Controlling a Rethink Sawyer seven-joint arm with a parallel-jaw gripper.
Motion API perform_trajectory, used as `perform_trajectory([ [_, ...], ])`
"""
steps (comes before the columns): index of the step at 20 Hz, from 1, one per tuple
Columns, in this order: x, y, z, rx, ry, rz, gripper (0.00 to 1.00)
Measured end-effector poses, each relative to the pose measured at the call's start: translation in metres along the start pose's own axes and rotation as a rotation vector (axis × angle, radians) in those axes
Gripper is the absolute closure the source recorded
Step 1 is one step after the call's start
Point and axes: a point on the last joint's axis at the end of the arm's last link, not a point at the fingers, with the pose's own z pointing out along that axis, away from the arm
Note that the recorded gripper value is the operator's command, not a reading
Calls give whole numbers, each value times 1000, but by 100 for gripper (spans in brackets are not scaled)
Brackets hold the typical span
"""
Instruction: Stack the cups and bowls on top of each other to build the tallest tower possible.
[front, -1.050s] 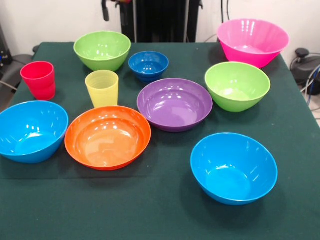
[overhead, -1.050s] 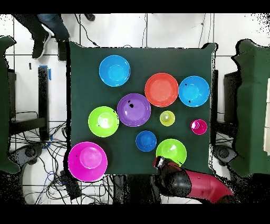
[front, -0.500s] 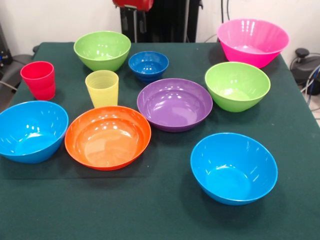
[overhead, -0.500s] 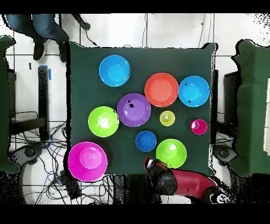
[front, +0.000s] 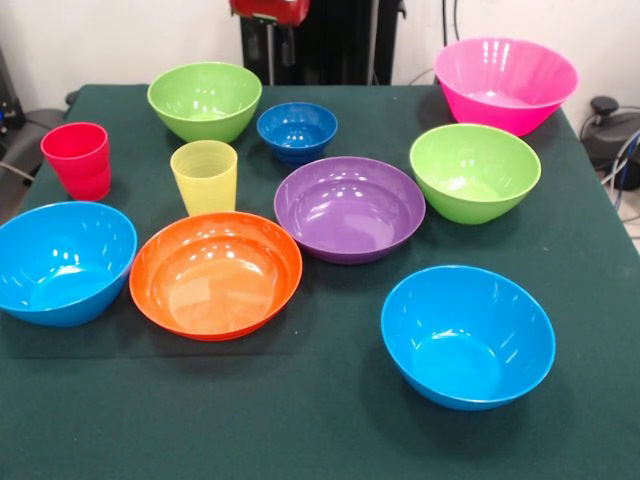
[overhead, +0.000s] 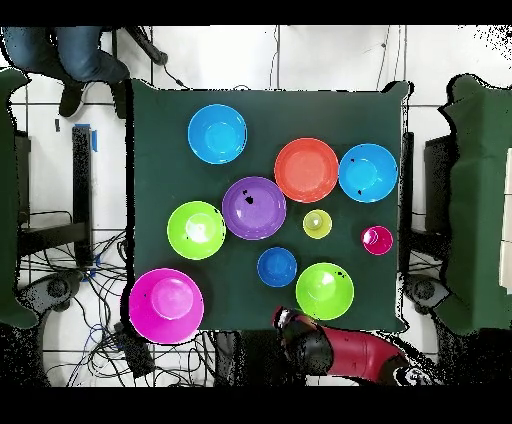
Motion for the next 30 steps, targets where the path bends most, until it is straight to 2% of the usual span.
perform_trajectory([
  [4, -2, -7, -2, -6, -4, 5, 0],
  [8, -2, -18, -2, -21, 21, 18, 0],
  [9, 0, -24, -1, -31, 46, 10, 0],
  [11, 2, -28, 0, -38, 68, -4, 0],
  [16, 7, -29, 0, -44, 98, -48, 0],
  [22, 6, -24, 0, -52, 83, -137, 0],
  [30, 5, -20, -10, -3, 61, -177, 0],
])
